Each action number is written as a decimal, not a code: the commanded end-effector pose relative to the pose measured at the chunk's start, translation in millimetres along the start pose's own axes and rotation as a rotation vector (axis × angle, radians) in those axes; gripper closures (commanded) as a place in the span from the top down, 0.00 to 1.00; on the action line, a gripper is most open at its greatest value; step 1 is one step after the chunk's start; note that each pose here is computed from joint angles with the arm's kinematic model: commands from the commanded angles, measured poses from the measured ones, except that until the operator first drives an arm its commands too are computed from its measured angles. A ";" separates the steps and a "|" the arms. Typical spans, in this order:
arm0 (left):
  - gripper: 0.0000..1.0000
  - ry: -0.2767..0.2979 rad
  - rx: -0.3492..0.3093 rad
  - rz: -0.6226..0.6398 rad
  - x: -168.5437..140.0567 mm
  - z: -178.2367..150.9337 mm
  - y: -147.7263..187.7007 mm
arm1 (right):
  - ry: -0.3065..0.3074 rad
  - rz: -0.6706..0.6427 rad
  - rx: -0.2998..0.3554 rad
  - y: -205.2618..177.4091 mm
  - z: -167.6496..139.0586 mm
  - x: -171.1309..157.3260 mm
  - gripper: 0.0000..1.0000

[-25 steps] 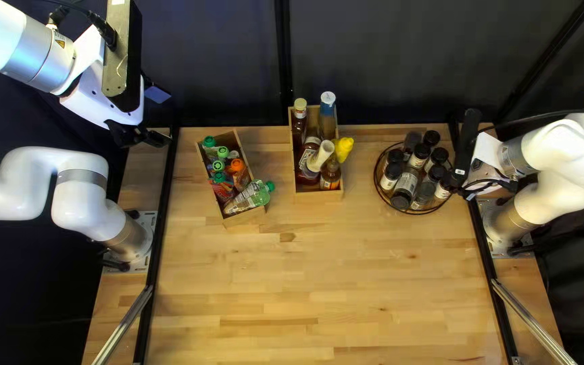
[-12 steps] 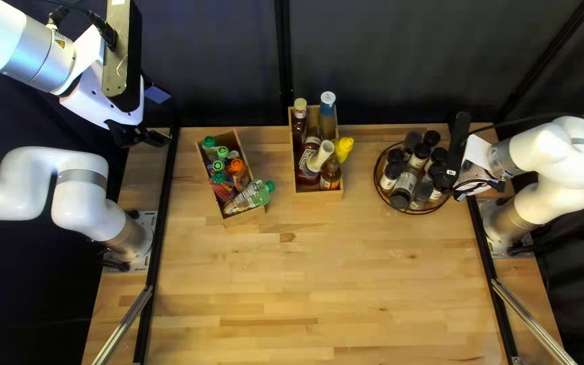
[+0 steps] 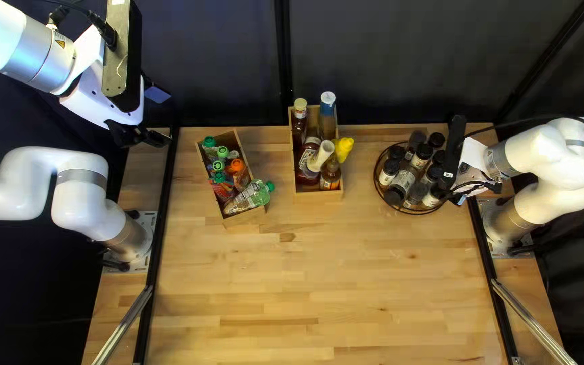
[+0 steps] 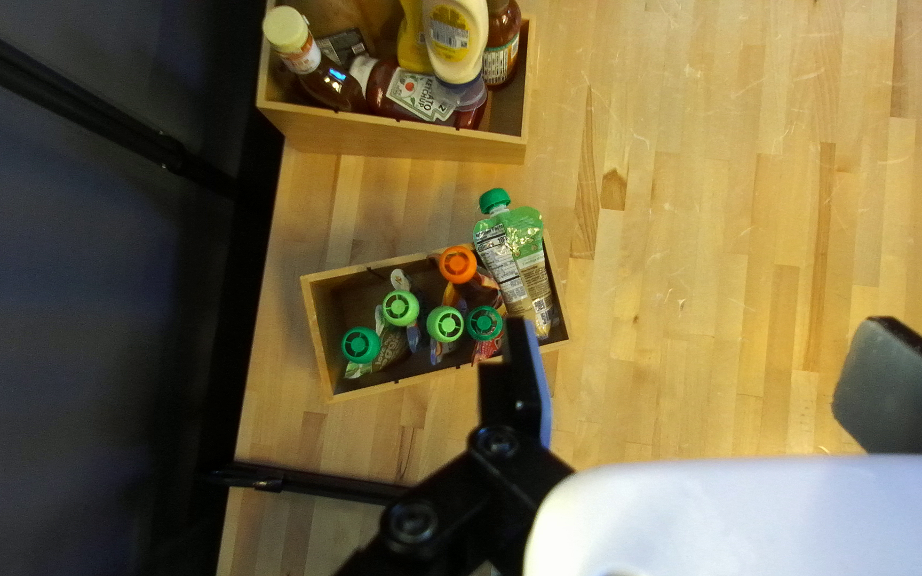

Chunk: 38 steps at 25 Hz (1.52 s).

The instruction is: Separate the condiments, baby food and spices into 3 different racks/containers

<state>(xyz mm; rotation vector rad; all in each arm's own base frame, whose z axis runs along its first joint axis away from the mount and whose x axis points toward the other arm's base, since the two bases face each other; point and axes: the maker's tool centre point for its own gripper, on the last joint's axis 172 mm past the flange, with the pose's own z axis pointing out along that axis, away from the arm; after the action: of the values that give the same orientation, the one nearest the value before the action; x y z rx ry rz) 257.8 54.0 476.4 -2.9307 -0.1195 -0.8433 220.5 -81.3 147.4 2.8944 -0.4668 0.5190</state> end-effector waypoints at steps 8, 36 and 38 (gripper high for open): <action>1.00 0.000 0.000 0.000 0.0 0.0 0.0 | -0.013 -0.194 0.082 -40.9 -64.1 58.5 1.00; 1.00 0.000 0.000 0.000 0.0 0.0 0.0 | 0.032 -0.270 0.168 -38.4 -254.9 200.3 1.00; 1.00 0.000 0.000 0.000 0.0 0.0 0.0 | 0.032 -0.270 0.168 -38.4 -254.9 200.3 1.00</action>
<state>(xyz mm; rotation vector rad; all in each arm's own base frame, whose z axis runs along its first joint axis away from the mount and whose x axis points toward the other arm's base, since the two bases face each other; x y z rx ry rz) 257.8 54.0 476.4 -2.9307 -0.1195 -0.8434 326.1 -88.6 440.2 2.9950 -0.1893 0.6036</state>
